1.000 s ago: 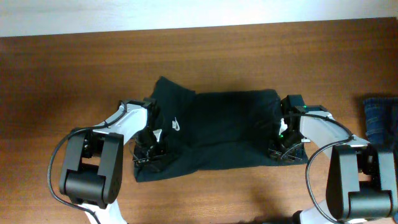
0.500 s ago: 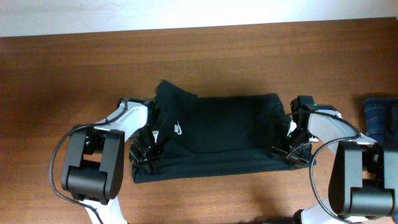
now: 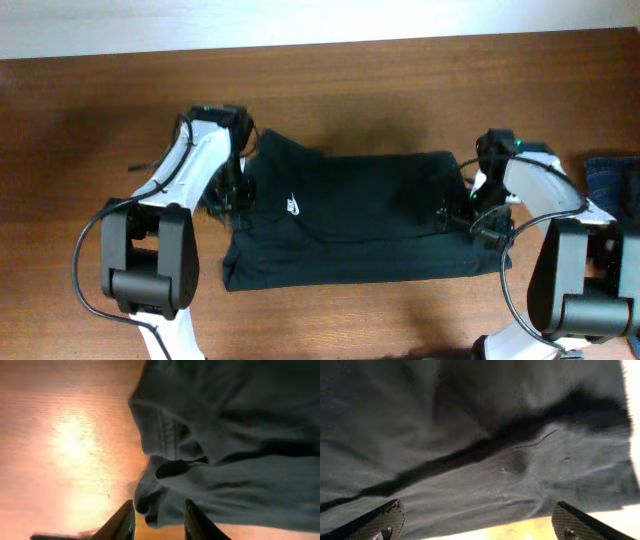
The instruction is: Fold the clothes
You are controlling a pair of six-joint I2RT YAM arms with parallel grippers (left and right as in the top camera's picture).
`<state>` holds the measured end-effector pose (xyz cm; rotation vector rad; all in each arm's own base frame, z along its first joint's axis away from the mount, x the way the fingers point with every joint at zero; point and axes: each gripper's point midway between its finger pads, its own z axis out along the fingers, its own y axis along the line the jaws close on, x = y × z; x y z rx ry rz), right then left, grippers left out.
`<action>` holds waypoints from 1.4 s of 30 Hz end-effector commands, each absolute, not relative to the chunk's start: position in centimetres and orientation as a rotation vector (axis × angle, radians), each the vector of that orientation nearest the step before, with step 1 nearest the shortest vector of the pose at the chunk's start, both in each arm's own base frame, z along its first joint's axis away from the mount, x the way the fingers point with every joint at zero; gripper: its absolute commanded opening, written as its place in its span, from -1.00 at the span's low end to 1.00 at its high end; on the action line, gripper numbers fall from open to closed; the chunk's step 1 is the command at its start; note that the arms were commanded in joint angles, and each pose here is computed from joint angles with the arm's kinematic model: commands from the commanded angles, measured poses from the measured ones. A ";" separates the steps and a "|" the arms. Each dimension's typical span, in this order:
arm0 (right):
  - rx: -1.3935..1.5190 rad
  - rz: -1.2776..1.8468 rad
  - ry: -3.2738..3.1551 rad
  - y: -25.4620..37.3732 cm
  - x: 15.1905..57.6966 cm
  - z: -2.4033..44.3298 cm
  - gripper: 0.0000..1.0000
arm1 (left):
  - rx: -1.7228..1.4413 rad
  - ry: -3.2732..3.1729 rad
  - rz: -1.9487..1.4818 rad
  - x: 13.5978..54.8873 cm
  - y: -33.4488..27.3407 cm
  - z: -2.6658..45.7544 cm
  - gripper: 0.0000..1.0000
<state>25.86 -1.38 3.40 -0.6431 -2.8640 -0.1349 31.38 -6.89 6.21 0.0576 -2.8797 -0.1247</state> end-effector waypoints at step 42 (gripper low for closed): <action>-0.043 -0.241 -3.460 -2.8 43.7 1.9 1.00 | -0.355 -3.475 0.357 50.5 -14.1 2.3 0.96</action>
